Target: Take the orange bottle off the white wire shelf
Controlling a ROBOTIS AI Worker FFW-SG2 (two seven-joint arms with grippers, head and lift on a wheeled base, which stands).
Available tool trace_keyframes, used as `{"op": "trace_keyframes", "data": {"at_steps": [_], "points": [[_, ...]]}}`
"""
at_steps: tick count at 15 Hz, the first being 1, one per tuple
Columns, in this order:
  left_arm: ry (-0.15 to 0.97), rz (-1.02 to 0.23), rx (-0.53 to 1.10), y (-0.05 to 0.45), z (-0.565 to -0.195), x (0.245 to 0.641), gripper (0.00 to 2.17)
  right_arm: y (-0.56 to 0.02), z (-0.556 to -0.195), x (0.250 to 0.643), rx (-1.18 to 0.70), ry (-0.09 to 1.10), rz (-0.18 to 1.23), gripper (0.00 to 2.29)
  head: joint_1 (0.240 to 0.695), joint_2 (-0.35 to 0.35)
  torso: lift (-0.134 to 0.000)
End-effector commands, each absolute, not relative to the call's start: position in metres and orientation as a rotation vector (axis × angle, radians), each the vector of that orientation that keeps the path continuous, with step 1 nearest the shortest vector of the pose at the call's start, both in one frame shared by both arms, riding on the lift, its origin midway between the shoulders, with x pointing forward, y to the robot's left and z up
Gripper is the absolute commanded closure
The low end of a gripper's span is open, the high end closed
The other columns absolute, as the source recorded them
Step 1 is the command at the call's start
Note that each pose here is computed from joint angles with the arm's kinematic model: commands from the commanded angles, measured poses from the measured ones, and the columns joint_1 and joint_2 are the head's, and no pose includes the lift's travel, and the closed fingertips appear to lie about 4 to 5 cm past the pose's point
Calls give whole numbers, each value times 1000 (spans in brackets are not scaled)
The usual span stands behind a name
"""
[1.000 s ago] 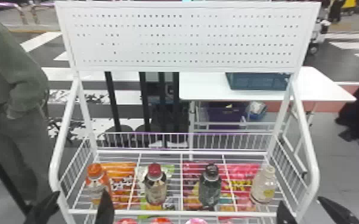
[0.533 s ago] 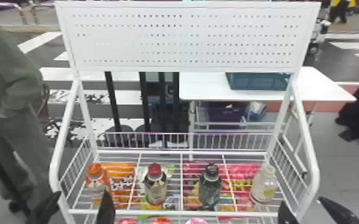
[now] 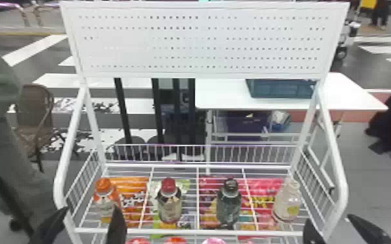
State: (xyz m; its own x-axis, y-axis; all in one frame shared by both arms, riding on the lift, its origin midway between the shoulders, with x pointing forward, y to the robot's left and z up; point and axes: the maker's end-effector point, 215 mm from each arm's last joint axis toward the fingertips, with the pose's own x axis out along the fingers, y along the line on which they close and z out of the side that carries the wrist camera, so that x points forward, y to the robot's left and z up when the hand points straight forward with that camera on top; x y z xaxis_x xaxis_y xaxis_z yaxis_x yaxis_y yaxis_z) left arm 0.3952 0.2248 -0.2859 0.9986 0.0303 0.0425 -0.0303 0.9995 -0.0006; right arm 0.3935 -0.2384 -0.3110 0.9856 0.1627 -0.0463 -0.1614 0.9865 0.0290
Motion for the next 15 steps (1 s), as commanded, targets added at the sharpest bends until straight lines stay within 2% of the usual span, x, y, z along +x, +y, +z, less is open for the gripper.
{"op": "trace_keyframes", "data": {"at_steps": [1,4,6,9,15], "points": [[-35,31,2,225,-291,396,87,-238,-311,394,24,48,163,144,499,0,0],[-18,24,11,221,-307,401,87,-238,-311,394,23,48,162,144,499,0,0],[-6,20,15,217,-333,411,90,-238,-311,394,23,49,163,144,499,0,0],[-57,16,5,217,-357,424,90,-237,-309,394,22,41,161,144,499,0,0],[23,36,0,235,-414,463,90,-235,-310,393,24,43,162,144,499,0,0]]}}
